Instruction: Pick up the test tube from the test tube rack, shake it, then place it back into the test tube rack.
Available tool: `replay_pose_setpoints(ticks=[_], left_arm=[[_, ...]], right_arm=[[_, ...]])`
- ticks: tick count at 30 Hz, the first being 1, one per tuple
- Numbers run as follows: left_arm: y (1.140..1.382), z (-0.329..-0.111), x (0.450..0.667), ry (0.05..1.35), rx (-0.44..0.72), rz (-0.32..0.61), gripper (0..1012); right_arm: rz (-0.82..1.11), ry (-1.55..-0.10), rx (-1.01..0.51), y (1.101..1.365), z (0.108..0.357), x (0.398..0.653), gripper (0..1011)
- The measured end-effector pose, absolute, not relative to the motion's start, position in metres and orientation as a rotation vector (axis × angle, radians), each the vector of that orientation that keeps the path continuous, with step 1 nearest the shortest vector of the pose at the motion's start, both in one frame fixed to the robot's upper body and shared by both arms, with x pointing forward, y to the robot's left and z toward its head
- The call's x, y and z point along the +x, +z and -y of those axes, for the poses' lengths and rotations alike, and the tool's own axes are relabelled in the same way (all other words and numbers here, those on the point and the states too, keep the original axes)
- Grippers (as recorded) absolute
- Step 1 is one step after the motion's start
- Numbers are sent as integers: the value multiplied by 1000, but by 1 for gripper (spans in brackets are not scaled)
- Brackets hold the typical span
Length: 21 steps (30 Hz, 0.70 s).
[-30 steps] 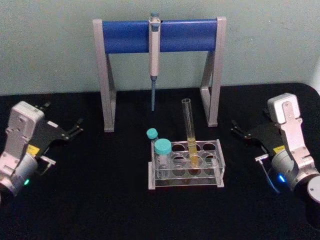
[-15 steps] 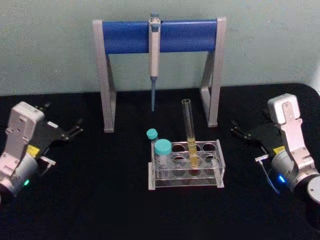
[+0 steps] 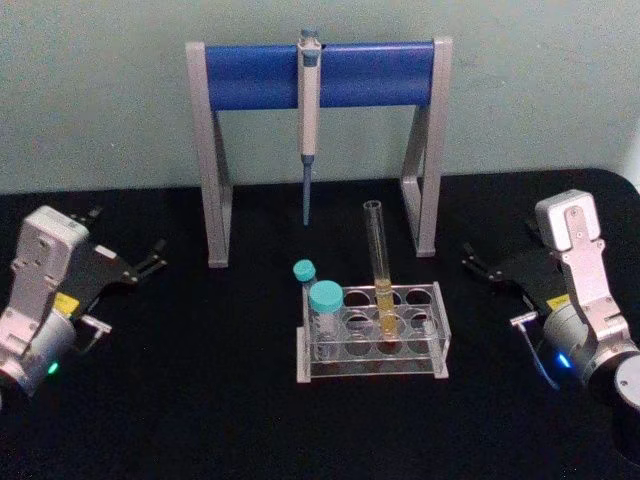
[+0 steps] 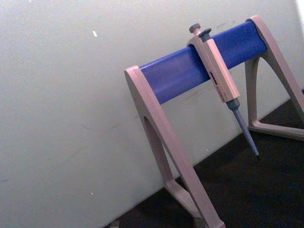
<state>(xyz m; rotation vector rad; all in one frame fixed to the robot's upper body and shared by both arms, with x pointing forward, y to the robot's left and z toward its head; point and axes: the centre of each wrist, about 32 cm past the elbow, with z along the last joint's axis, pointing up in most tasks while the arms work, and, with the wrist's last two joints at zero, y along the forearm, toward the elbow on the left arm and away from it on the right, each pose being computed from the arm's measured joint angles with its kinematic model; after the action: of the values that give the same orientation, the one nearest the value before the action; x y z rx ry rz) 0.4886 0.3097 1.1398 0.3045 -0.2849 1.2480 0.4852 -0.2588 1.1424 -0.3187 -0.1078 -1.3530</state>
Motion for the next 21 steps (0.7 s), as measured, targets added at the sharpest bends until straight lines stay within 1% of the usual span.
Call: replay_pose_setpoints(ticks=[21], left_arm=[[1140, -310, 489, 1248, 305, 285, 1001]], right_arm=[[108, -1353, -319, 1142, 259, 485, 1000]])
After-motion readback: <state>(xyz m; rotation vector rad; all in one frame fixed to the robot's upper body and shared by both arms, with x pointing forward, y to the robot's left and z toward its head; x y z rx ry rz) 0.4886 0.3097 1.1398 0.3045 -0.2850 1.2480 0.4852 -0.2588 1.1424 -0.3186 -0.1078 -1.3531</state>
